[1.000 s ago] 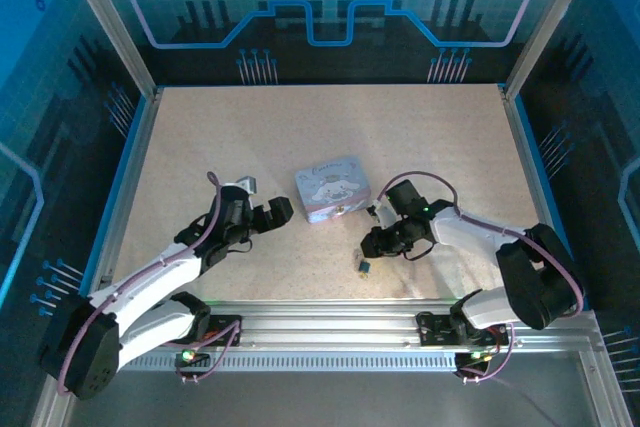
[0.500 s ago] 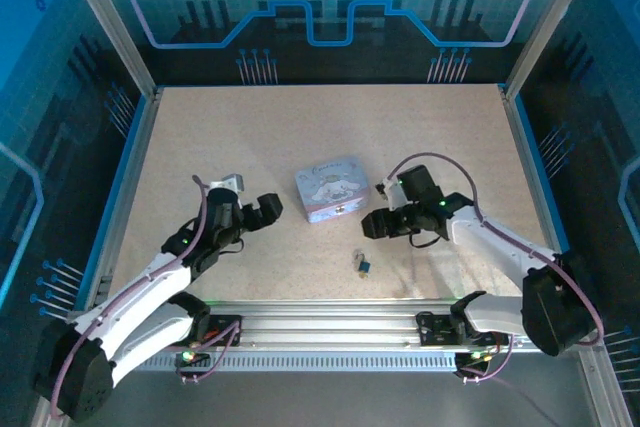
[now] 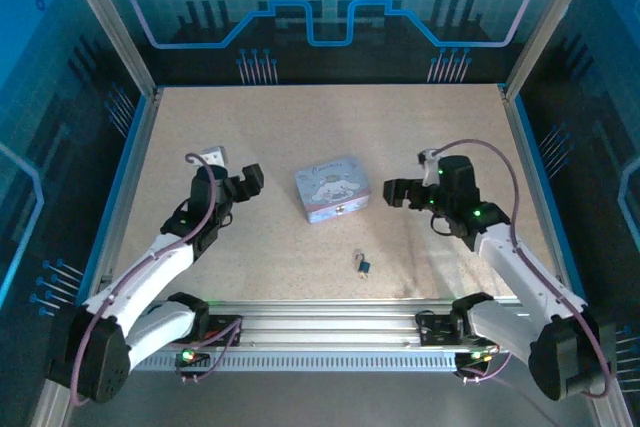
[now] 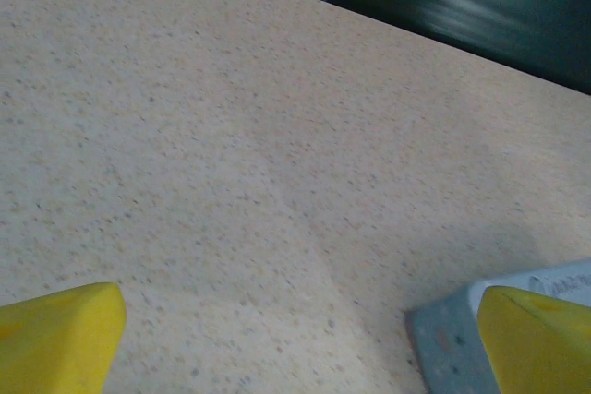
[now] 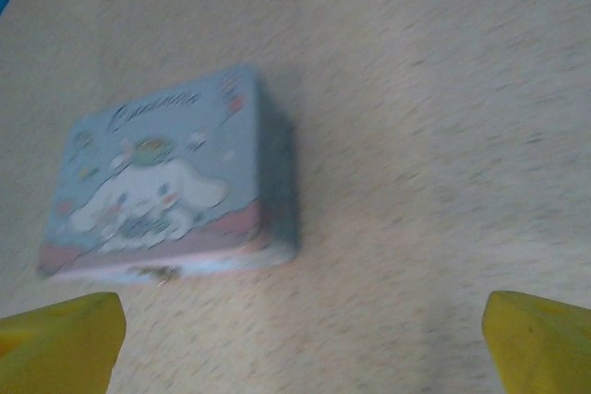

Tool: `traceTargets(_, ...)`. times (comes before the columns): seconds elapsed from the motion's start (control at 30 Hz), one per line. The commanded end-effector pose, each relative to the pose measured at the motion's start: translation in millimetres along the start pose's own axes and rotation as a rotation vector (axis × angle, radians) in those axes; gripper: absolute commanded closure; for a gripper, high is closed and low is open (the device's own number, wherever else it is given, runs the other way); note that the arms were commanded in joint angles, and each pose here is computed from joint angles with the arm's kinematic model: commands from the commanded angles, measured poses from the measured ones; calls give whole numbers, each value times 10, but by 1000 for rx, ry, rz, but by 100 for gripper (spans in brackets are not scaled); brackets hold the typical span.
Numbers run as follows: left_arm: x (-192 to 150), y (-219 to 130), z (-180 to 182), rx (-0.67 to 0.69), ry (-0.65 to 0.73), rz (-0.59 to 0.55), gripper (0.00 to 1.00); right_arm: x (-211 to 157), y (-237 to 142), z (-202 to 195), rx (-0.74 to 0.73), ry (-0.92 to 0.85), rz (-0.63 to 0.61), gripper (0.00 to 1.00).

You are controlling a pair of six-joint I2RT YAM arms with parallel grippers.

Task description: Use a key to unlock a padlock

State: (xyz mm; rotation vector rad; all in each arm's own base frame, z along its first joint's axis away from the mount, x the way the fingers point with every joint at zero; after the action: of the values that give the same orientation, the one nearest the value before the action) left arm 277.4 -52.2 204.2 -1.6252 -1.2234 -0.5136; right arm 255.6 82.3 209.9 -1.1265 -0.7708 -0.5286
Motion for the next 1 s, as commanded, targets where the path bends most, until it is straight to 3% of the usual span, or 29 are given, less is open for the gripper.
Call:
traceTargets(0.0,290,83,1,5,33,-131,1,66,-47,-261,-142,-22,-100,0)
traceTargets(0.27,259,269,216,66,84,-194,1,65,-44,-553,-277,-155,-264,0)
traceTargets(0.43,176,313,300,40,127,-256,1,34,30,-822,-347,-93,-339,0)
traceTargets(0.77,74,439,405,62,207,-197,1,36,210,-1028,-407,-172,-451,0)
traceTargets(0.97,82,493,473,70,238,-187,1,48,248,-973,-339,-216,-444,0)
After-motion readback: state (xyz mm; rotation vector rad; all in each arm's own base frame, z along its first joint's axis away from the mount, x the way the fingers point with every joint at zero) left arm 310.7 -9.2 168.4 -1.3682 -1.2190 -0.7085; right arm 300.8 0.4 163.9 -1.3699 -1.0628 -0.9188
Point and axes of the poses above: each hand's point on the last joint's axis, 136 mm out from that joint toward the fingers, its own y axis out along the fingers, its own z axis along the line the jaws close on, x = y × z, the point moved 7 cm from there along -y, back along the fingers, and after that the axes turned 8 degrees about -y, right-handed, at the moved point
